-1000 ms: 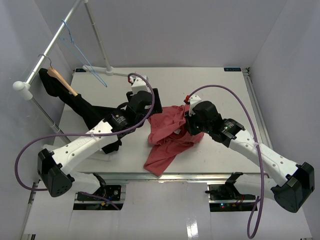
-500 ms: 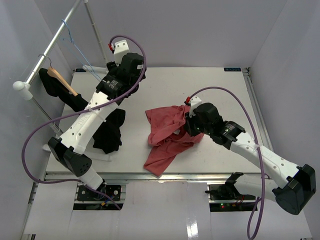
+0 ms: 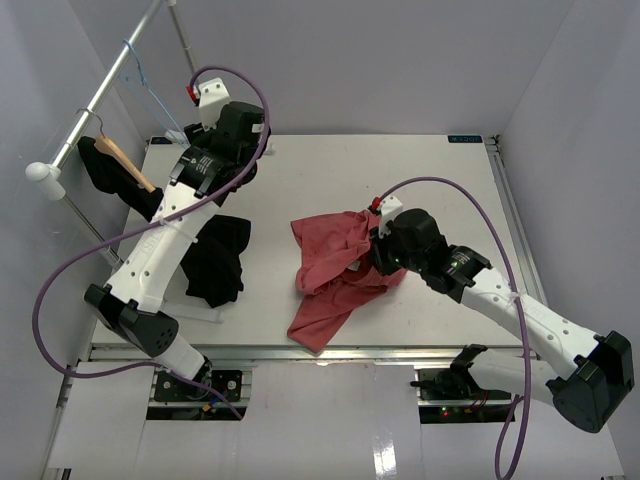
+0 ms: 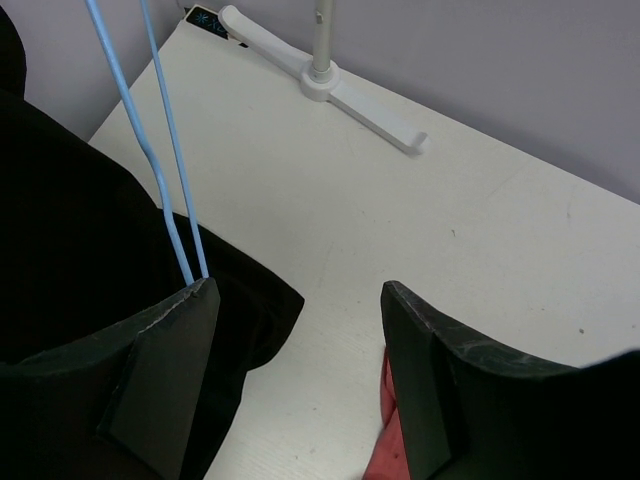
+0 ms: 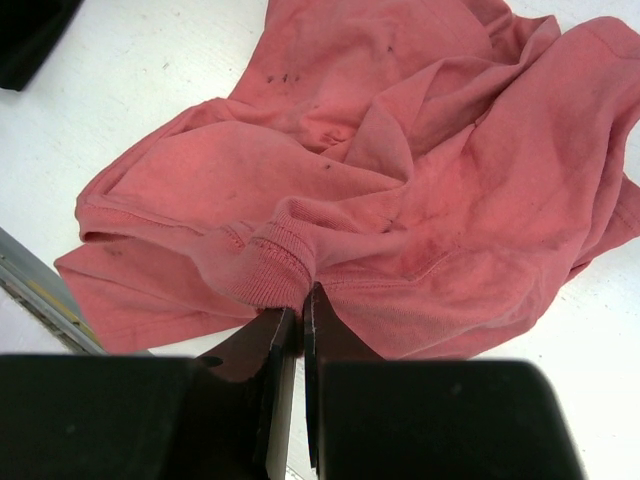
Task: Place the t-shirt on the hanger
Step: Pick up the hanger from the clothesline.
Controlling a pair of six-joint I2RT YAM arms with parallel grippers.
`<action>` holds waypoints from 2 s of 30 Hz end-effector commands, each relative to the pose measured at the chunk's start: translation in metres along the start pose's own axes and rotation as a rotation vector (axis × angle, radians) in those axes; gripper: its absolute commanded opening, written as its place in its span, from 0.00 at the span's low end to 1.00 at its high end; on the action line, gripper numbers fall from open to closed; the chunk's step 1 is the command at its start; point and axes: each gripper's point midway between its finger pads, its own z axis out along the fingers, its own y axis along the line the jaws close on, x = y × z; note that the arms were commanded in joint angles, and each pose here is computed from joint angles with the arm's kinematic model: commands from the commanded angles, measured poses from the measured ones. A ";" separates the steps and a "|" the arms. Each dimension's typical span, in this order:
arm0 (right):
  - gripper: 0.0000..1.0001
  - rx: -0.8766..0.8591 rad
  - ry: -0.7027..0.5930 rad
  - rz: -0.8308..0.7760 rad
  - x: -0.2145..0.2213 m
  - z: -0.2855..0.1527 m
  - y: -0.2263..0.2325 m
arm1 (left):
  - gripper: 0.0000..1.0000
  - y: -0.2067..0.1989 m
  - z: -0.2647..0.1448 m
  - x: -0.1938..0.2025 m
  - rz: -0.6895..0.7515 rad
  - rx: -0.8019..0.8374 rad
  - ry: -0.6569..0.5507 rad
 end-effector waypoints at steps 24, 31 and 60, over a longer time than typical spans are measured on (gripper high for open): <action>0.08 -0.043 -0.077 -0.027 -0.010 -0.005 0.006 | 0.66 0.084 0.063 -0.029 -0.081 -0.109 -0.038; 0.08 -0.043 -0.080 -0.031 -0.010 -0.006 0.006 | 0.58 0.079 0.079 -0.033 -0.042 -0.120 -0.039; 0.08 -0.083 -0.088 -0.039 -0.011 -0.008 0.013 | 0.00 0.077 0.044 -0.078 -0.026 -0.011 -0.114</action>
